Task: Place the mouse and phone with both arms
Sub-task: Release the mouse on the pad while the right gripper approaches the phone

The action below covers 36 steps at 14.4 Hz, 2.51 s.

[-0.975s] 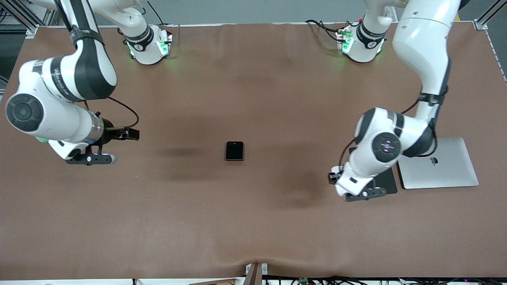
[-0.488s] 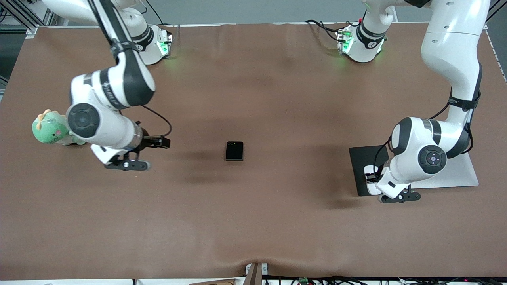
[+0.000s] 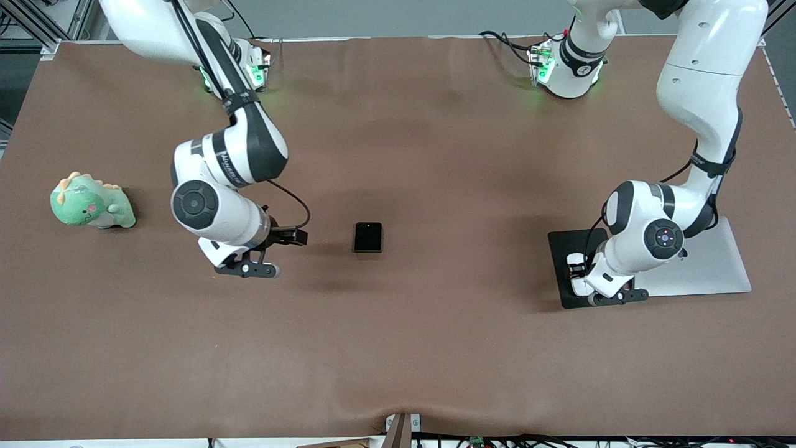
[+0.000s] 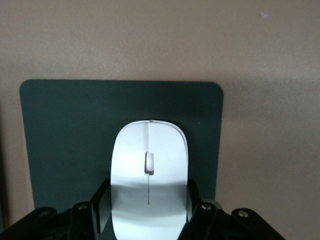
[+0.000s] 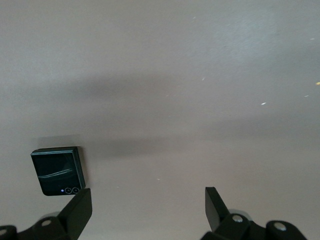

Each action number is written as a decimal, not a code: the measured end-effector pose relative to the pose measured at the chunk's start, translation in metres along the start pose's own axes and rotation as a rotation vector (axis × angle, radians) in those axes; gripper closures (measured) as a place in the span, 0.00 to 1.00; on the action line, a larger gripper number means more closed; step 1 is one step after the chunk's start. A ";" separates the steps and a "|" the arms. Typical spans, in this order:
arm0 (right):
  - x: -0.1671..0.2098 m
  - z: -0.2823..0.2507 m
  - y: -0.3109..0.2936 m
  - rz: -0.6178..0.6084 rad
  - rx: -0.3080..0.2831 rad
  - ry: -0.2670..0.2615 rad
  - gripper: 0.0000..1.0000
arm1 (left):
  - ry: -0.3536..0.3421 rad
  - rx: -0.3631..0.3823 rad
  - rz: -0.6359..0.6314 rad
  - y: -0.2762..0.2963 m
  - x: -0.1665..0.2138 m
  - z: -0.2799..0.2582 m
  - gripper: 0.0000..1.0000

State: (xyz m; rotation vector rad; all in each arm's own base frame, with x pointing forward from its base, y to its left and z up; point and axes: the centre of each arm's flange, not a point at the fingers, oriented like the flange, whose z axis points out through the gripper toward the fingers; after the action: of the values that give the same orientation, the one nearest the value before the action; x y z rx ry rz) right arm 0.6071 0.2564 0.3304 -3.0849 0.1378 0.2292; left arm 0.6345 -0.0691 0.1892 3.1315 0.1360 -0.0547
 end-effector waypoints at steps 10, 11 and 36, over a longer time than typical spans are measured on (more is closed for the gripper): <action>-0.008 0.074 -0.071 -0.037 0.034 0.092 0.00 | 0.002 -0.001 0.034 -0.024 0.003 -0.001 0.38; -0.010 0.079 -0.077 -0.046 0.038 0.106 0.00 | 0.000 -0.001 0.035 -0.024 0.002 0.000 0.38; -0.060 0.167 -0.152 -0.130 0.048 0.085 0.00 | 0.104 0.051 -0.059 -0.070 0.021 -0.311 0.00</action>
State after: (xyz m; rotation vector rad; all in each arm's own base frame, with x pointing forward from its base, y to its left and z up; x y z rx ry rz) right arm 0.5374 0.4213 0.1800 -3.0411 -0.0531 0.0880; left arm 0.6601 0.0048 0.4994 3.1811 0.2320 0.1059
